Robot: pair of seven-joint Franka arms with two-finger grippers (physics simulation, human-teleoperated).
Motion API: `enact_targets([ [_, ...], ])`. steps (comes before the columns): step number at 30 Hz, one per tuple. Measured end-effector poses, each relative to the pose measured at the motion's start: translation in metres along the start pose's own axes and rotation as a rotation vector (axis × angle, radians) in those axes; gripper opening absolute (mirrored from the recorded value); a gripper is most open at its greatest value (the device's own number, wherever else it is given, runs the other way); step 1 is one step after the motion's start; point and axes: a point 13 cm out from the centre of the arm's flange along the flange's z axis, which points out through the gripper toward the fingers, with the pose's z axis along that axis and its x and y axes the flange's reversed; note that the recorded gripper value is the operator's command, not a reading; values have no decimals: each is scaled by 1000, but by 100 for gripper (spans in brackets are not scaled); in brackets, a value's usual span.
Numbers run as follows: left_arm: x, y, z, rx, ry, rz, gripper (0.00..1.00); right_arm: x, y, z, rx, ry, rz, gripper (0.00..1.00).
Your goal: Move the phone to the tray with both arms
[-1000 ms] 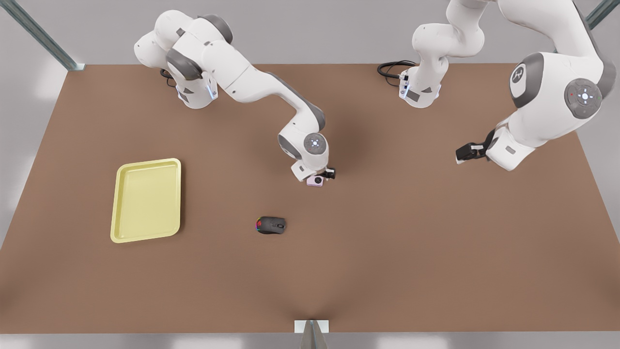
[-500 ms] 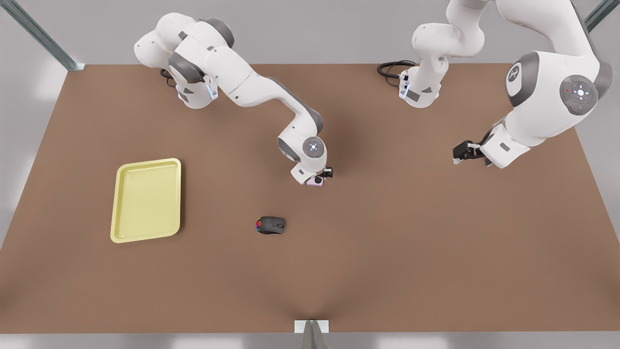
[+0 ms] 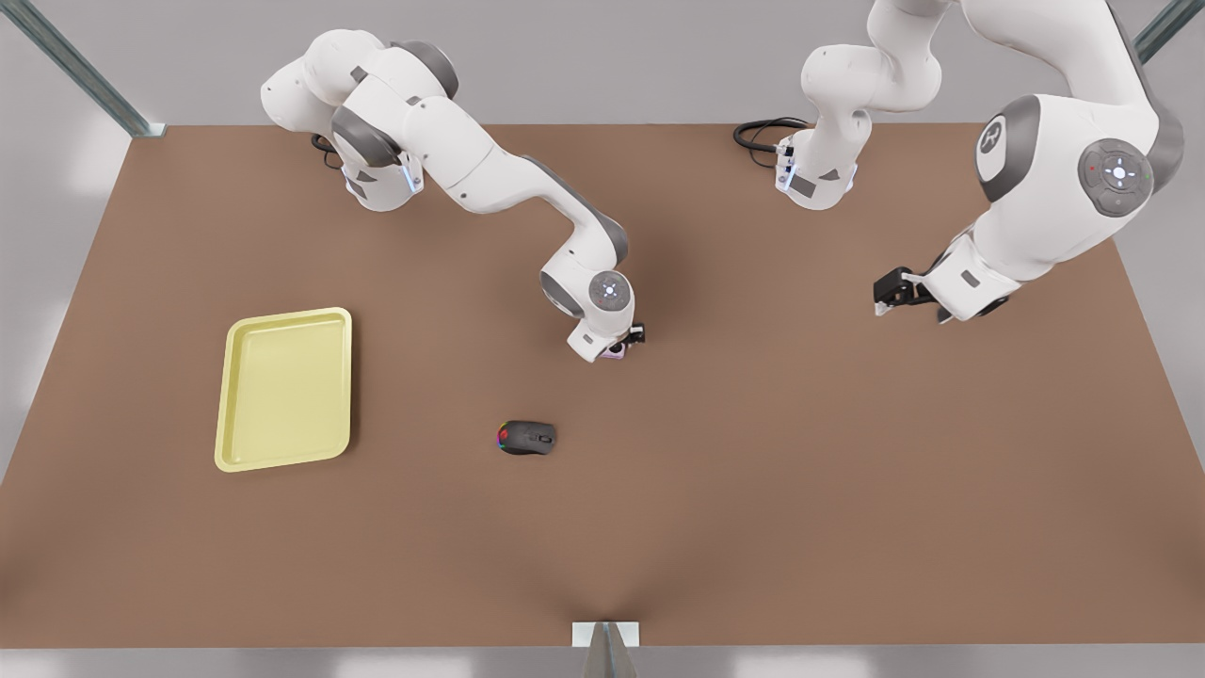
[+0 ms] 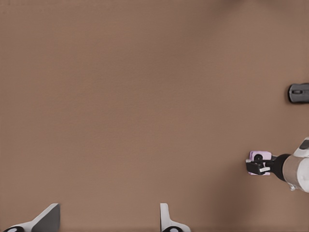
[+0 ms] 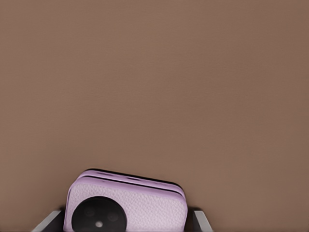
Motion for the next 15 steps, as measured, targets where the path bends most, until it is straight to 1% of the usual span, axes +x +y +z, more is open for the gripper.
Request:
enact_targets([
  [1,0,0,0,0,0,1,100,1,0,0,1,1,-5,99],
  [2,0,1,0,0,0,2,100,2,2,0,0,3,-11,95],
  [4,0,3,0,0,0,3,100,3,4,-1,-6,3,-18,78],
  [10,0,7,-1,-1,0,3,100,-3,9,-12,-24,-9,-37,77],
  [13,0,7,0,-1,0,6,100,-18,10,-39,-47,-38,-33,78],
  [15,0,6,-1,-1,0,9,100,-48,-13,-77,-61,-63,3,78],
])
